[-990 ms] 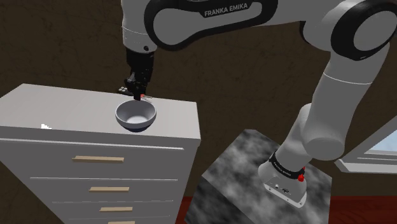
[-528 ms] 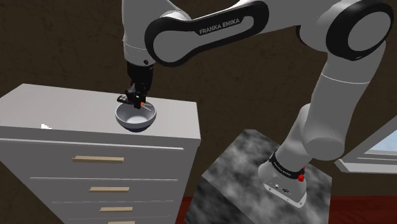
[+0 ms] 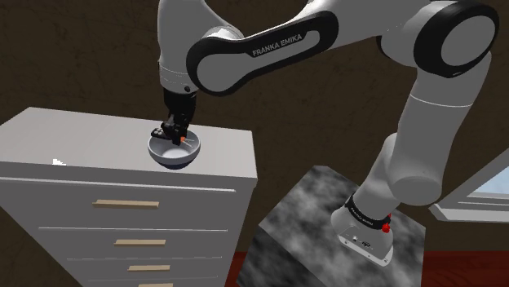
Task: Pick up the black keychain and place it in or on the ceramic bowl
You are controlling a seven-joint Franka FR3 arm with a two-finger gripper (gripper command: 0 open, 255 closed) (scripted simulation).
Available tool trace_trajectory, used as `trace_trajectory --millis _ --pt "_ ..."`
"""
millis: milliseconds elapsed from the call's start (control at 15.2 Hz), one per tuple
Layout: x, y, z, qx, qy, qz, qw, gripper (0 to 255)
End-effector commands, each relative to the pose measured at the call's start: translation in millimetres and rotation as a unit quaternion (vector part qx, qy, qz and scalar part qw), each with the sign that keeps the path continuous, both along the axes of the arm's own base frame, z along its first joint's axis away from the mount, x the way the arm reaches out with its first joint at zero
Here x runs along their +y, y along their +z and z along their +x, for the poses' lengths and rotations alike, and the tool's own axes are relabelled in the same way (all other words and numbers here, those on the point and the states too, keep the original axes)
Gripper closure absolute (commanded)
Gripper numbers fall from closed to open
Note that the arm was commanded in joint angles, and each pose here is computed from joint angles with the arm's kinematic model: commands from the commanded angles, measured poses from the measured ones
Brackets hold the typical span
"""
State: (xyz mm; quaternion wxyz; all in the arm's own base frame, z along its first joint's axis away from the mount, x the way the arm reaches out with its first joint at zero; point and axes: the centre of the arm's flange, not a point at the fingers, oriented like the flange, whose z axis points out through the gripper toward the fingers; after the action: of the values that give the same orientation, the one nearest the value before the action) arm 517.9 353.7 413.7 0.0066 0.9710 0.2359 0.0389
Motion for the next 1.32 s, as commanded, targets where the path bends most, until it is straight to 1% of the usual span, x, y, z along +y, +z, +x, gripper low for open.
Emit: trace_trajectory --millis 0,66,132,462,726,1254 --pt "0.0 -0.1 0.0 0.0 0.0 0.0 1.0 255" --pt "0.0 -0.1 0.0 0.0 0.0 0.0 1.0 255" --pt "0.0 -0.1 0.0 0.0 0.0 0.0 1.0 0" --pt "0.0 -0.2 0.0 0.0 0.0 0.0 1.0 0" --pt "-0.3 49.7 -3.9 0.0 0.0 0.0 1.0 0" --pt "-0.3 49.7 -3.9 0.0 0.0 0.0 1.0 0"
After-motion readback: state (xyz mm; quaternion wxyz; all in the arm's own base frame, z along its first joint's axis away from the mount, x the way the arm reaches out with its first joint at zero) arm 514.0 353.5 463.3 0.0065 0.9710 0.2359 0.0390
